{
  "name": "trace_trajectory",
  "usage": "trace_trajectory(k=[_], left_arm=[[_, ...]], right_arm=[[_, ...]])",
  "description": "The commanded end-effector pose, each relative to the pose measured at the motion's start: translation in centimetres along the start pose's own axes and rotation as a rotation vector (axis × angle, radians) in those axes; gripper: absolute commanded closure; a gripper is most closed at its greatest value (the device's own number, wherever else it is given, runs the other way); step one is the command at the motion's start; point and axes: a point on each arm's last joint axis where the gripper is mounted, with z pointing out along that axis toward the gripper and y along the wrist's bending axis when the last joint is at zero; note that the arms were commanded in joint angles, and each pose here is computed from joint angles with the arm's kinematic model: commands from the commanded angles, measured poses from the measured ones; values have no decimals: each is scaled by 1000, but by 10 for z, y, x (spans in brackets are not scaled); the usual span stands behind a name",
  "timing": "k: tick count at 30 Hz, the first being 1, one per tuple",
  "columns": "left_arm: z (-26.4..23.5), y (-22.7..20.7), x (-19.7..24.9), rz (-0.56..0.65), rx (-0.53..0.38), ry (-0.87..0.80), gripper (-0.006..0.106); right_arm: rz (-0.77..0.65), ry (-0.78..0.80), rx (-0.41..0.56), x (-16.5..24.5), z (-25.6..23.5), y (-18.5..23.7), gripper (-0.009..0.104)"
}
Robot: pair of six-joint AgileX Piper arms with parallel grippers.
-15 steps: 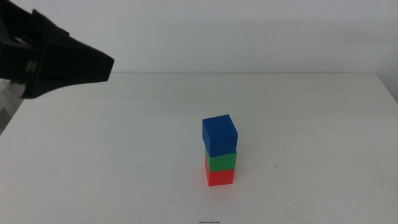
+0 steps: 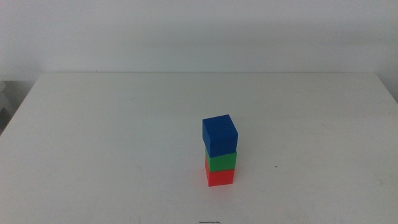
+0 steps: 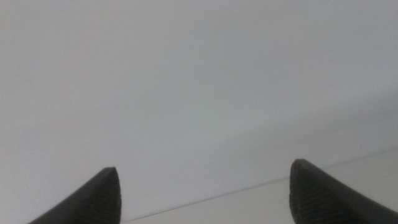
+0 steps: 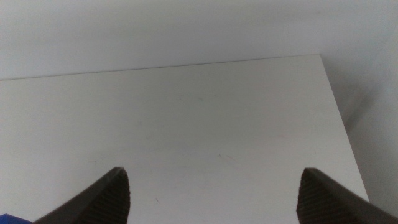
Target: Stack red cubes first, then green, then blue cubes in a specific spot.
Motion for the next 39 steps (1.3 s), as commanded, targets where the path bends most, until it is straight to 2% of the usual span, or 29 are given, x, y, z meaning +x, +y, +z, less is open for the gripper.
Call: trace_trajectory(k=[1, 5, 13, 18, 24, 30, 34, 39], left_arm=[[-8, 5, -16, -49, -41, -137, 9], [-6, 5, -15, -109, -34, -136, 9], [-5, 5, -15, -108, -34, -135, 9], [-15, 2, -19, -205, 9, -168, 9], [-23, 3, -19, -215, 6, -235, 9], [-41, 11, 27, -240, -94, -194, 9], [-60, 10, 66, -256, -158, -162, 9], [-72, -7, 115, -335, -114, -150, 9]], right_arm=[[-15, -102, -1, -11, -12, -2, 3], [-15, -102, -1, -11, -12, -2, 3], [-15, -102, -1, -11, -12, -2, 3], [-51, -113, 50, -11, -12, -7, 3], [-58, -162, 49, -7, -23, -9, 3], [-49, -185, -2, 39, -26, -14, 3], [-74, -206, 2, 84, -28, -24, 3], [-82, -294, -4, 144, -41, -38, 3]])
